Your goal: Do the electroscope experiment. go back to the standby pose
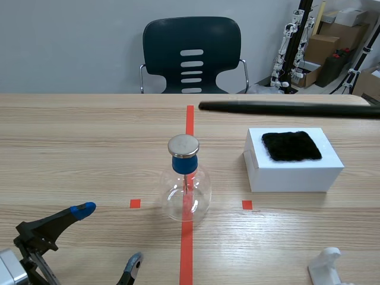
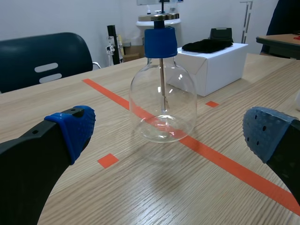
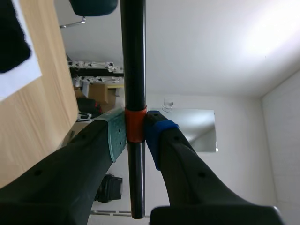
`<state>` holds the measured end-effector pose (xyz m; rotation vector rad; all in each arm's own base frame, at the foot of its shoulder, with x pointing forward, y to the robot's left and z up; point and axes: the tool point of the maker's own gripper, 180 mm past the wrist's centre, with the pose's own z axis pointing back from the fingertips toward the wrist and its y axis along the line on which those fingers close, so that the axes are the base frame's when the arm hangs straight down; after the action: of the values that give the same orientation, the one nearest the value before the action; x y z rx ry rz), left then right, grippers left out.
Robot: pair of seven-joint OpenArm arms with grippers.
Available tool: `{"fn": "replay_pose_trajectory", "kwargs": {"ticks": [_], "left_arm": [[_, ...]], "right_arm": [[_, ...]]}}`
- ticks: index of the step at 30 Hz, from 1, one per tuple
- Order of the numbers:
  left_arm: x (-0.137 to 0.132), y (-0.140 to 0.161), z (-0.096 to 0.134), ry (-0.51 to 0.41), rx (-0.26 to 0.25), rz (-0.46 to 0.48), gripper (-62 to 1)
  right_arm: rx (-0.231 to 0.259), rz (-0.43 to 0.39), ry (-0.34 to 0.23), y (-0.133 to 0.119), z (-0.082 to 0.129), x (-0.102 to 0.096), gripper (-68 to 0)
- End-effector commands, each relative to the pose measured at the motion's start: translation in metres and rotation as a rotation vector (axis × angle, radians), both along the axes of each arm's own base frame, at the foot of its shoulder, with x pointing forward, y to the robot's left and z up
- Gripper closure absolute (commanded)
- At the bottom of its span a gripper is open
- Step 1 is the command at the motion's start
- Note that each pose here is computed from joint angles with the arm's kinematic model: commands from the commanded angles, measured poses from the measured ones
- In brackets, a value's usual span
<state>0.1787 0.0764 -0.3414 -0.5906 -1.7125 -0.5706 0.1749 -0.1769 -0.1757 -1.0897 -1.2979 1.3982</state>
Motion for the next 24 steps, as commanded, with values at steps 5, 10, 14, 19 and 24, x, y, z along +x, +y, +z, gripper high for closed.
{"fn": "replay_pose_trajectory", "kwargs": {"ticks": [5,10,14,19,24], "left_arm": [[0.001,0.000,0.006,-0.019,-0.017,0.000,-62.3],[0.001,0.000,0.006,-0.019,-0.018,0.000,-62.3],[0.001,0.000,0.006,-0.019,-0.018,0.000,-62.3],[0.001,0.000,0.006,-0.019,-0.018,0.000,-62.3],[0.001,0.000,0.006,-0.019,-0.018,0.000,-62.3]], "right_arm": [[0.012,-0.006,0.005,0.000,0.004,-0.016,-1.5],[0.011,-0.005,0.014,0.001,0.003,-0.025,-1.5],[0.019,-0.008,0.014,0.002,0.003,-0.029,-1.5],[0.019,-0.008,0.014,0.002,0.003,-0.028,-1.5],[0.017,0.014,0.017,0.003,0.004,-0.027,-1.5]]}}
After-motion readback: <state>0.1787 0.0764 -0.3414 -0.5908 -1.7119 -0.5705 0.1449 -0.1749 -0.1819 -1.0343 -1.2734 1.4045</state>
